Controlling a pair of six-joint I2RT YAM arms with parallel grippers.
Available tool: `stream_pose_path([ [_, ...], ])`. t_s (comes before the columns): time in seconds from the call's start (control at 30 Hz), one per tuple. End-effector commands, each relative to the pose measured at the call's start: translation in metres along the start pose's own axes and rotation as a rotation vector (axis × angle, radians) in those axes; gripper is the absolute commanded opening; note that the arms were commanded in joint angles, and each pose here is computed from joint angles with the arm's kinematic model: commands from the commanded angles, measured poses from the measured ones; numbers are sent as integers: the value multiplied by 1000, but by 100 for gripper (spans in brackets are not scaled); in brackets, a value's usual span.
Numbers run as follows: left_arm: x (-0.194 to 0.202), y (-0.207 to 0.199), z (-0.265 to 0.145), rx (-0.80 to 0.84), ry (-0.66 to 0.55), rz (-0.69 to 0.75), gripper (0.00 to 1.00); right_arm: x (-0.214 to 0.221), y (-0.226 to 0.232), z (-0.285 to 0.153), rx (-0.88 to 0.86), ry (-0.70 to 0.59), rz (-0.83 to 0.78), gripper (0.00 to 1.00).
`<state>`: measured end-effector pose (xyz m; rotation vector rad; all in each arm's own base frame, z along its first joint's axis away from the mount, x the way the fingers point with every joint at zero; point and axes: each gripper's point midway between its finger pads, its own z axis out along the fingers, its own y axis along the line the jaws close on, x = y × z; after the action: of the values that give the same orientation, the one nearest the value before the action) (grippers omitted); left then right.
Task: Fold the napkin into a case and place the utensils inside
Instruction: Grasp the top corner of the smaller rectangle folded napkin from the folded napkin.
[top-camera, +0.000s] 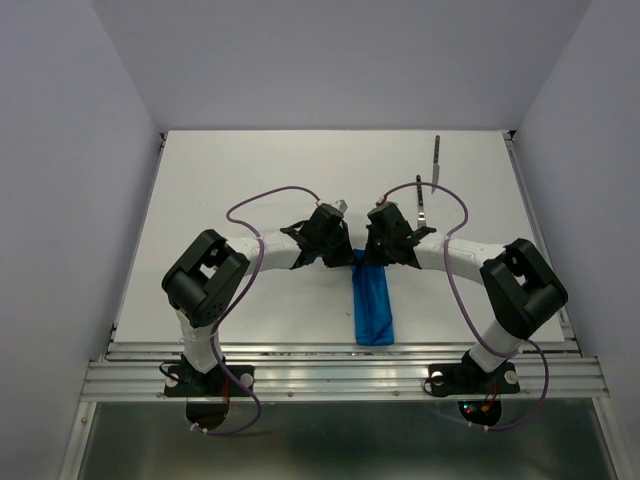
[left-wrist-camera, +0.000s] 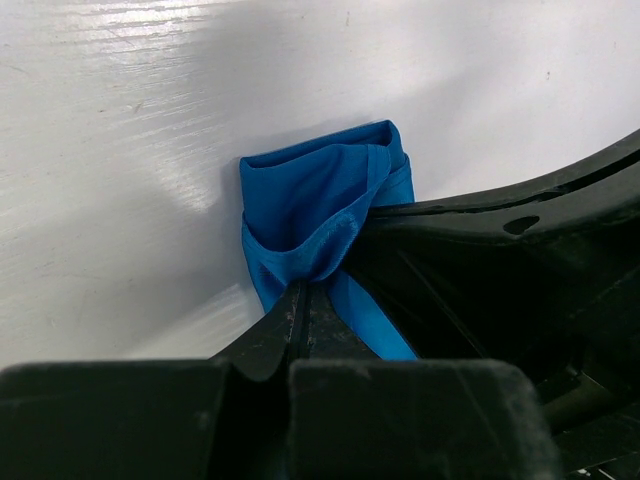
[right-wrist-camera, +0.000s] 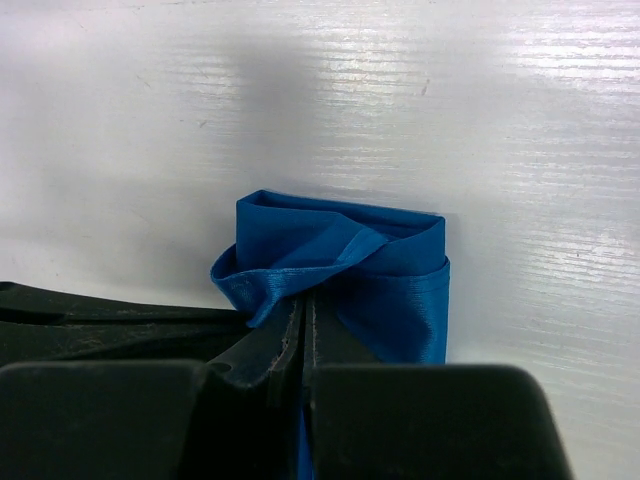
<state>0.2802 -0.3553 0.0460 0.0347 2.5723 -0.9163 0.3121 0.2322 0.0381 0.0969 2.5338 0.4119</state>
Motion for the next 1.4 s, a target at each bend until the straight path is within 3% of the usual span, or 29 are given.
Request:
stream_pose_path([
  [0.0,-8,-18,-15,58,-23,36,0,-34,26,-8,-64,-108,39,1],
  [0.37,-10,-18,-11,48,-22,27,0,-7,26,10,-94,-5,-3,1],
  [0.63,-15,-12,-13,35,-37,6,0,-15,28,-11,-116,-39,-22,30],
  [0.73,-16,-9,-13,29,-38,4,0,-23,30,-23,-124,-73,-23,32],
  [0.93,-18,-10,-13,34,-35,9,0,-27,23,-31,-104,-108,-7,30],
  [1.13,-17,-10,-12,39,-26,18,0,-25,11,-24,-55,-112,32,10],
  [1.37,-19,-14,-12,47,-23,29,0,-15,12,-9,-54,-59,18,3],
])
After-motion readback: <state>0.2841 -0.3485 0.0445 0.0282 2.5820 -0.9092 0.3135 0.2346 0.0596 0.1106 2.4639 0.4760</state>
